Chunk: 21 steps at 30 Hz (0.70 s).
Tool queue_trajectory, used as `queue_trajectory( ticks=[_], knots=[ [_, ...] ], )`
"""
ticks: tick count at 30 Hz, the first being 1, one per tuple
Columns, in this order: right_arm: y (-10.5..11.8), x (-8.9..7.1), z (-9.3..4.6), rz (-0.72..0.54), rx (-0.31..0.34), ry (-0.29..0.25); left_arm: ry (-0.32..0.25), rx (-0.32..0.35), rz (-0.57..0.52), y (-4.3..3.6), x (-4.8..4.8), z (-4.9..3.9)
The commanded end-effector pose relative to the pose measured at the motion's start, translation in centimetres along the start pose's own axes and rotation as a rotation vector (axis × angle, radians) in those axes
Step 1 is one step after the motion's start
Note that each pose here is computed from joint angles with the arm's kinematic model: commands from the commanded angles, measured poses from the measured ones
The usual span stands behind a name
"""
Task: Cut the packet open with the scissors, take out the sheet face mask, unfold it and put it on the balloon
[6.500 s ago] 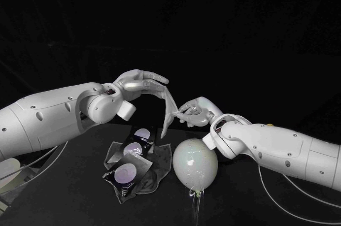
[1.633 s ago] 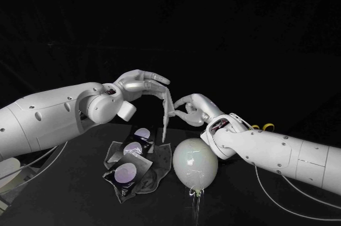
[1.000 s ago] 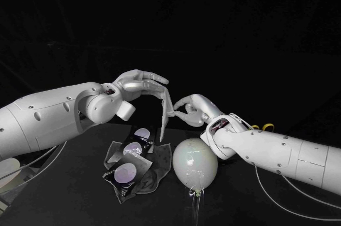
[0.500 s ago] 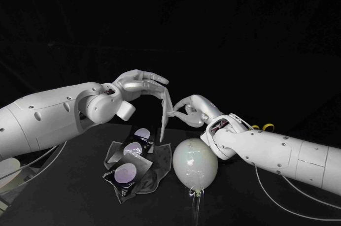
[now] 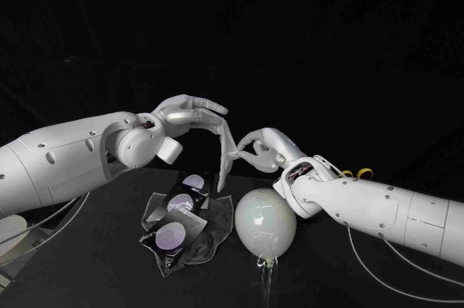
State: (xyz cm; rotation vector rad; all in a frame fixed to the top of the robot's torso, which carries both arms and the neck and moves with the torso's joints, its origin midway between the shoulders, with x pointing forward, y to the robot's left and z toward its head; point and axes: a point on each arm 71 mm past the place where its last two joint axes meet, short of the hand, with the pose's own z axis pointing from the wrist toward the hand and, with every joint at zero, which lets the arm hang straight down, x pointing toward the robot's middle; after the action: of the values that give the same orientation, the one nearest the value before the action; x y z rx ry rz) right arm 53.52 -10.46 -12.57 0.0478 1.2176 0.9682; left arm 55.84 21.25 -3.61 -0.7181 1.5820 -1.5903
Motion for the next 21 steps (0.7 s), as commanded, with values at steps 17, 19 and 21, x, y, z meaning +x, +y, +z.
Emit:
queue_trajectory(
  ticks=[17,19,21],
  knots=[
    [-0.9,-1.5,-1.8,-0.022,-0.021,0.038,-0.117,0.002,0.022,0.19,-4.36,-0.73],
    [-1.0,-1.6,-2.0,-0.027,-0.024,0.044,-0.128,0.000,0.024,0.24,-4.77,-0.83],
    [-1.0,-1.7,-2.1,-0.031,-0.030,0.049,-0.135,-0.002,0.025,0.27,-5.03,-0.89]
  ],
)
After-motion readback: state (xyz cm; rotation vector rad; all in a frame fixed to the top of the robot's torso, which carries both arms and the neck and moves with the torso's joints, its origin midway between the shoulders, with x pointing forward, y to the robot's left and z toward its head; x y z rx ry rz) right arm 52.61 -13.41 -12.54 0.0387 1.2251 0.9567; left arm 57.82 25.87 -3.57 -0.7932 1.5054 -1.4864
